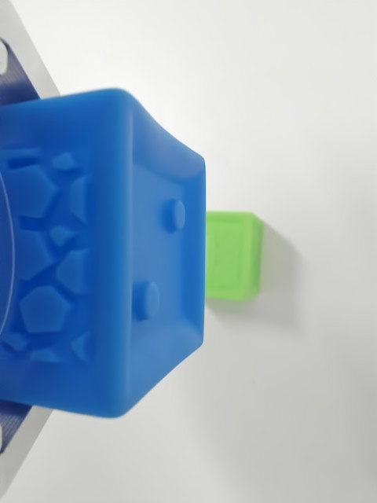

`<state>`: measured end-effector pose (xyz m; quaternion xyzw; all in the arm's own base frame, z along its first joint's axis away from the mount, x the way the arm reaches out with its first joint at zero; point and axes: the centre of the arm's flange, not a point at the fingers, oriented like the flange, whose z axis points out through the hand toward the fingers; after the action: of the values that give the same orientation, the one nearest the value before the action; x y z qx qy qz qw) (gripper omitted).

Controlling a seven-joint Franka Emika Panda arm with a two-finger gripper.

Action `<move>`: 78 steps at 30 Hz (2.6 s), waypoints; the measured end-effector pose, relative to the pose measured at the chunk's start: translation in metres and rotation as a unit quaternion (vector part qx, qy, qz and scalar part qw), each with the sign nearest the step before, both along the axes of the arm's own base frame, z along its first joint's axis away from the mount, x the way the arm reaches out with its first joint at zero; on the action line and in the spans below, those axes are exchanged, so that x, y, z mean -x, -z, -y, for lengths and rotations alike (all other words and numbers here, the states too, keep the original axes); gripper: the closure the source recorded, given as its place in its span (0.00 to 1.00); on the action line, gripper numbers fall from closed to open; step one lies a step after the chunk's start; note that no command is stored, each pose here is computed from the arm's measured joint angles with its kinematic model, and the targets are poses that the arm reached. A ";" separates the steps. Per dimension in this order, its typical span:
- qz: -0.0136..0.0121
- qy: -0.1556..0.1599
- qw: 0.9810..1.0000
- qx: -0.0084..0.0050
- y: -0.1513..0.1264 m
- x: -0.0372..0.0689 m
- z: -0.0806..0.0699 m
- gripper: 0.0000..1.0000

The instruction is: Stack cube

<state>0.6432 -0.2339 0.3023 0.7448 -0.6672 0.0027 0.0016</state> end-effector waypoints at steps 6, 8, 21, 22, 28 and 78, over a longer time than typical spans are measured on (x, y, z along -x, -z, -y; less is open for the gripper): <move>-0.002 0.002 1.000 -0.001 0.010 -0.002 0.001 1.00; -0.003 0.002 1.000 -0.001 0.017 -0.002 0.001 1.00; -0.004 0.003 1.000 0.000 0.058 -0.002 0.000 1.00; -0.004 0.003 1.000 0.000 0.061 -0.002 0.000 1.00; -0.004 0.003 1.000 -0.001 0.077 -0.002 0.000 1.00; -0.003 0.003 1.000 -0.001 0.130 -0.002 0.000 0.00</move>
<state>0.6449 -0.2338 0.1718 0.7427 -0.6696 -0.0001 0.0030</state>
